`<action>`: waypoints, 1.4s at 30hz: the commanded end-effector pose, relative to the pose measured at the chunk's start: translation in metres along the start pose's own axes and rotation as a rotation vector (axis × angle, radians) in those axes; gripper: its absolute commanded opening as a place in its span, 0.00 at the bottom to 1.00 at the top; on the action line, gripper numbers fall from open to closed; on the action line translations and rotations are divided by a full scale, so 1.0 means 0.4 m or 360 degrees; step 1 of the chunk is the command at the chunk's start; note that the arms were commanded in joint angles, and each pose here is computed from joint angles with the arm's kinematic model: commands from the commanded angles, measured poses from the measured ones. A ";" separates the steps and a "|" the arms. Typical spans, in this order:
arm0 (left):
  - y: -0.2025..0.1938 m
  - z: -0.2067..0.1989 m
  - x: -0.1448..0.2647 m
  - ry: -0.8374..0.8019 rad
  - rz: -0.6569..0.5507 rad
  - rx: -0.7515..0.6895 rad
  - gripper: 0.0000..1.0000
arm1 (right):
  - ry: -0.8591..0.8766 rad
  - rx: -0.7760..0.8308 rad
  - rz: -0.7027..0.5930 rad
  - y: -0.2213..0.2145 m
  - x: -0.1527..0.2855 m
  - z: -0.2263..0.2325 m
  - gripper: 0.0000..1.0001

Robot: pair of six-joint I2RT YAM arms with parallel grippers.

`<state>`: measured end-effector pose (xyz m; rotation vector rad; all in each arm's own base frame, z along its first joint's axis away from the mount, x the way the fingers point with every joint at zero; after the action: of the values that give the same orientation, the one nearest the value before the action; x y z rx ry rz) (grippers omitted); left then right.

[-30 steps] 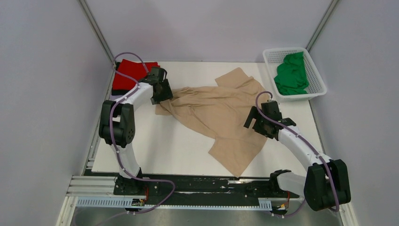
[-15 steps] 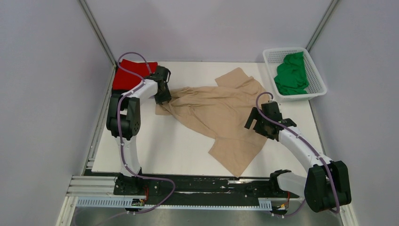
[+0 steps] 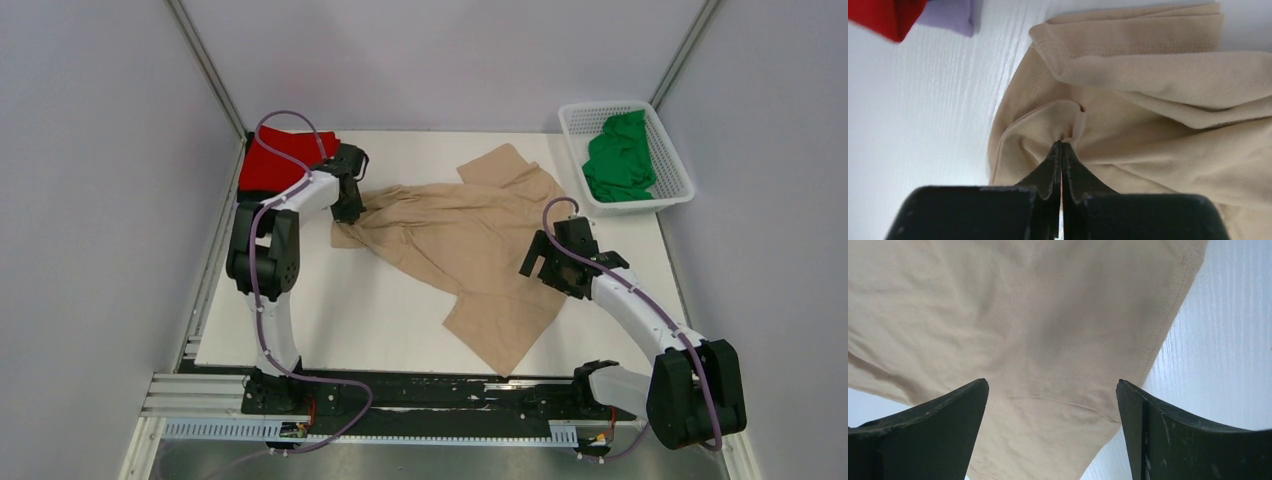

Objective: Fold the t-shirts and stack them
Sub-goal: Flatten out the tshirt

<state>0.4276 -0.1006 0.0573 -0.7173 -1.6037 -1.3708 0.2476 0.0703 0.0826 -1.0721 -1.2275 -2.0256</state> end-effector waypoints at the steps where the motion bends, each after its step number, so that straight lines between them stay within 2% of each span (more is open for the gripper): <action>1: 0.022 0.034 0.124 0.0039 -0.0170 0.0028 0.00 | 0.0021 0.0092 -0.0022 -0.001 0.023 0.017 1.00; 11: -0.145 0.116 0.278 0.0108 -0.0175 0.0090 0.00 | -0.0064 0.0239 0.0142 -0.084 0.035 0.034 1.00; 18: -0.346 0.220 0.289 0.0215 0.0012 0.0226 0.00 | -0.0076 0.0219 0.0217 -0.112 0.047 0.022 1.00; 22: -0.426 0.211 0.289 0.0058 0.0088 0.0363 0.00 | -0.0056 0.0220 0.0216 -0.109 0.051 0.028 1.00; 24: -0.446 0.202 0.290 -0.0027 0.0094 0.0399 0.16 | -0.0055 0.0225 0.0199 -0.101 0.053 0.032 1.00; 25: -0.448 0.196 0.292 -0.0063 0.0090 0.0406 0.32 | -0.0053 0.0227 0.0189 -0.096 0.054 0.034 1.00; 26: -0.450 0.198 0.298 -0.0088 0.0071 0.0397 0.72 | -0.0050 0.0230 0.0179 -0.091 0.056 0.037 1.00; 28: -0.438 0.200 0.311 -0.0121 0.0006 0.0390 0.96 | -0.0035 0.0241 0.0165 -0.083 0.060 0.044 1.00; 33: -0.419 0.236 0.324 -0.0033 -0.0107 0.0412 1.00 | -0.0021 0.0256 0.0138 -0.072 0.067 0.048 1.00; 39: -0.445 0.264 0.272 0.0072 0.0014 0.0505 1.00 | -0.0007 0.0259 0.0145 -0.078 0.070 0.046 1.00; 42: -0.450 0.258 0.247 0.0068 0.0039 0.0554 0.91 | -0.0001 0.0259 0.0138 -0.078 0.073 0.045 1.00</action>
<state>0.1980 -0.0528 0.0747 -0.5350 -1.7186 -1.1099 0.2073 0.0961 0.0825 -1.0894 -1.2802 -1.7831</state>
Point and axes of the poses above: each gripper's point midway between its finger pads, its own x axis back along the fingers, its own z axis along the line the jaws close on, y = z × x, the point moved 2 cm from there along x, back along the fingers, and after that the axes turned 3 degrees about -x, right-handed, at the moved point
